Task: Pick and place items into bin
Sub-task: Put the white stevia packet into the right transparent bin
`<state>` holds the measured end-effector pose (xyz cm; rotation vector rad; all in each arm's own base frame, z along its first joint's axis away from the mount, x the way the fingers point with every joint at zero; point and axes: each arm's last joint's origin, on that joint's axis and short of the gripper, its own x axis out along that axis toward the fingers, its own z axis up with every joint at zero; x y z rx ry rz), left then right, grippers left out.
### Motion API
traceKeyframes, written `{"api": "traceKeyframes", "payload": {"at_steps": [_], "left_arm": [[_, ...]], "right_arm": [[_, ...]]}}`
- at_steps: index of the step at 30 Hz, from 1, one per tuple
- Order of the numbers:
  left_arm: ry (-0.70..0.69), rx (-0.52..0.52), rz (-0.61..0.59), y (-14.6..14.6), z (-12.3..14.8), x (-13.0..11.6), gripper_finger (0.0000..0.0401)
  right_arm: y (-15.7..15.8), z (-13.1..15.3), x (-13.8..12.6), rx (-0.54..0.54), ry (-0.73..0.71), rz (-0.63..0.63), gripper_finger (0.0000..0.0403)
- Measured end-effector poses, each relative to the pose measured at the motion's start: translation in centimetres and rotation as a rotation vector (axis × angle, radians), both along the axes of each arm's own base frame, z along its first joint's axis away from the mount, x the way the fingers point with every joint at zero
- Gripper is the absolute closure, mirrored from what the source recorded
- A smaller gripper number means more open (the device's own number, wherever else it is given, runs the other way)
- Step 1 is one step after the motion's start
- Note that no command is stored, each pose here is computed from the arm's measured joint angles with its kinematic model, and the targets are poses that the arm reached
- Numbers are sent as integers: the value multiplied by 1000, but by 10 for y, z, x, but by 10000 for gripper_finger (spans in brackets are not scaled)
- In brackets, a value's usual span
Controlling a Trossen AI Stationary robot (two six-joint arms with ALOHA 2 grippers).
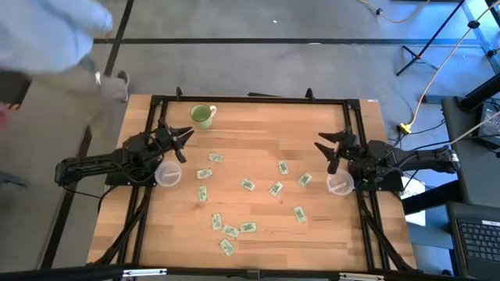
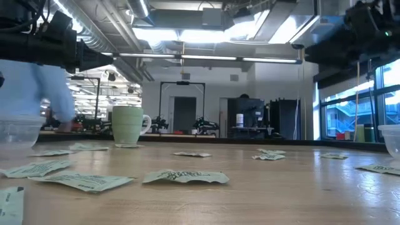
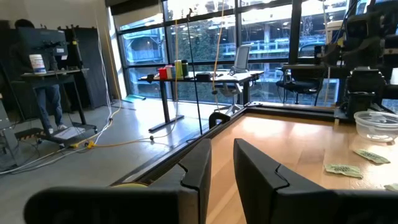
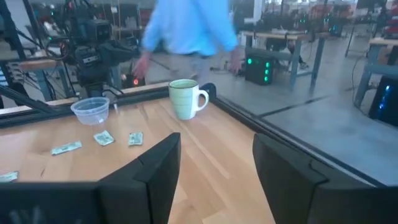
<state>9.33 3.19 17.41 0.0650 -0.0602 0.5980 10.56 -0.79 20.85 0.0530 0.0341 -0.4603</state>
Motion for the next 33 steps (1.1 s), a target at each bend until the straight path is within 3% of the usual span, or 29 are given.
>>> {"api": "traceKeyframes", "payload": {"at_steps": [5,13,20,29,33], "left_arm": [[0,0,0,0,0,0,338],[0,0,0,0,0,0,338],[0,0,0,0,0,0,338],[1,0,1,0,0,0,338],[0,0,1,0,0,0,338]], "right_arm": [[2,31,26,48,168,-9,202],[6,58,78,382,597,-134,240],[15,24,117,592,888,-100,251],[19,-21,136,677,1106,-124,251],[19,-36,134,708,1168,-192,251]]}}
